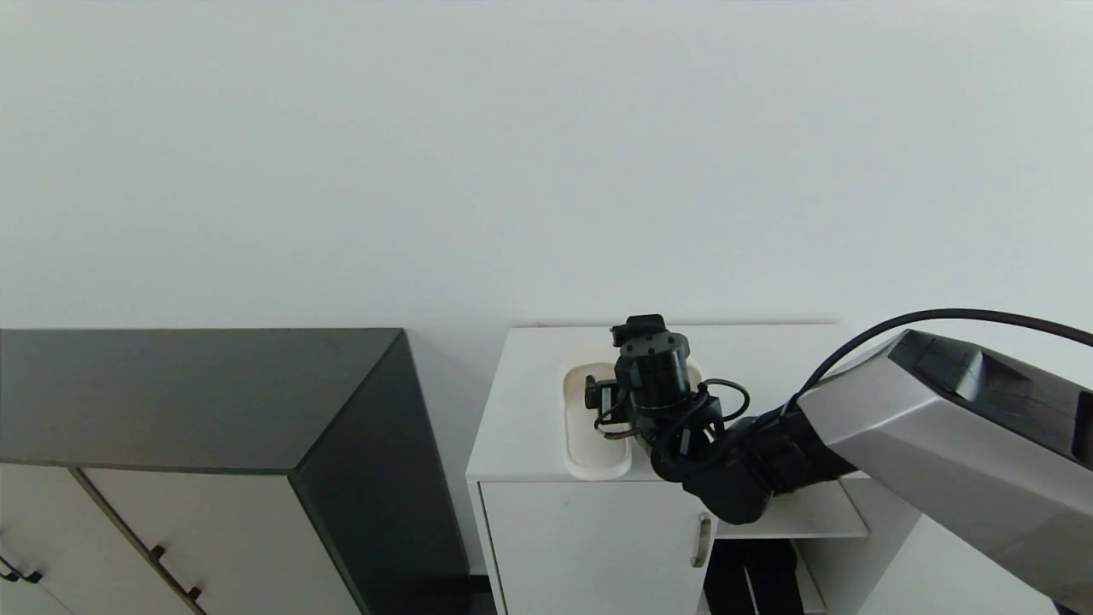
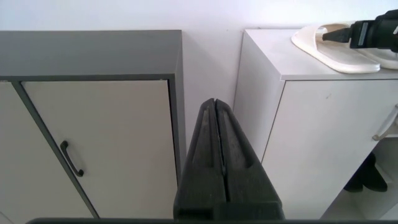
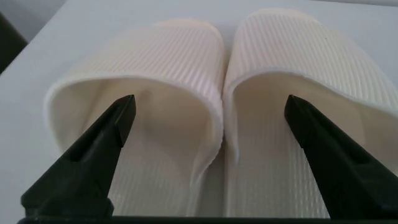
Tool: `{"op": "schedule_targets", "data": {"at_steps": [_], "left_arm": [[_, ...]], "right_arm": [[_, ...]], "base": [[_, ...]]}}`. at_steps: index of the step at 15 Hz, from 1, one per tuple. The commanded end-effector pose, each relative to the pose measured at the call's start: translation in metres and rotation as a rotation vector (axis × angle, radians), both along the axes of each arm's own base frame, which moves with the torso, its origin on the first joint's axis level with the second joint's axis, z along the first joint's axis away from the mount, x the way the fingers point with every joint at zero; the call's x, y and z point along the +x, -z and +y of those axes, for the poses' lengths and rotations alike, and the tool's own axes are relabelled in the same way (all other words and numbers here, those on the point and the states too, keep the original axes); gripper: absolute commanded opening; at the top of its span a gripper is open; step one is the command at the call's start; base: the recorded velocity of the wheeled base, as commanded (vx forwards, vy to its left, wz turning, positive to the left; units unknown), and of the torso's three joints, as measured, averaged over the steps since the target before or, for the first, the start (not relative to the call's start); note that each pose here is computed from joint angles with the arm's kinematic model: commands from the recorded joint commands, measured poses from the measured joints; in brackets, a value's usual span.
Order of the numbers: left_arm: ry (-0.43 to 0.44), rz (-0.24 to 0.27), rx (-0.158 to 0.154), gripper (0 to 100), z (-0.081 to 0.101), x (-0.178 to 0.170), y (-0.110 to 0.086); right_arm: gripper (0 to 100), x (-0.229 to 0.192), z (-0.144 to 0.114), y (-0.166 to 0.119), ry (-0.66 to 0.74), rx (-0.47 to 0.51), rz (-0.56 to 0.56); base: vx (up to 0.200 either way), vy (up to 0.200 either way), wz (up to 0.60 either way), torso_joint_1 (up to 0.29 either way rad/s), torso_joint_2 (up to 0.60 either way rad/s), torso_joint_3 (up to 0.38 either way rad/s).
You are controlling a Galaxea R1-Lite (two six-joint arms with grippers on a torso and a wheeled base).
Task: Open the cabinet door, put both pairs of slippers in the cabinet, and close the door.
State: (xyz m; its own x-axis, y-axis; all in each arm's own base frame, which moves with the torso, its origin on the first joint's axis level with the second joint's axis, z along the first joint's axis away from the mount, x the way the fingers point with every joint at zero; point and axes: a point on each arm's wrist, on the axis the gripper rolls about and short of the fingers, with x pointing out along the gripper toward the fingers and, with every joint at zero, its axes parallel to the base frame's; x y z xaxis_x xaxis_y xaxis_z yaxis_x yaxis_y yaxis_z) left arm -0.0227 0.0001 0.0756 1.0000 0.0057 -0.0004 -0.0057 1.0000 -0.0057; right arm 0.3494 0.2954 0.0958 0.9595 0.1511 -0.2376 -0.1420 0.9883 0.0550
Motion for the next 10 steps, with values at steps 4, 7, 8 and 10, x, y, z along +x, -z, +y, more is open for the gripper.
{"op": "schedule_targets", "data": {"at_steps": [4, 7, 8, 10], "left_arm": [[0.0, 0.001, 0.0, 0, 0.0, 0.0, 0.0], [0.0, 0.001, 0.0, 0, 0.0, 0.0, 0.0], [0.0, 0.0, -0.002, 0, 0.0, 0.0, 0.0], [0.001, 0.0, -0.002, 0, 0.0, 0.0, 0.0]], "right_arm": [[0, 0.013, 0.003, 0.007, 0.013, 0.003, -0.005], [0, 0.01, 0.004, 0.001, 0.01, -0.003, -0.017], [0, 0.007, 0.004, -0.007, 0.002, 0.002, -0.03], [0, -0.014, 0.001, -0.03, -0.025, 0.011, -0.049]], "base": [[0.0, 0.0, 0.0, 0.0, 0.0, 0.0], [0.0, 0.0, 0.0, 0.0, 0.0, 0.0], [0.0, 0.0, 0.0, 0.0, 0.0, 0.0], [0.0, 0.0, 0.0, 0.0, 0.0, 0.0]]}}
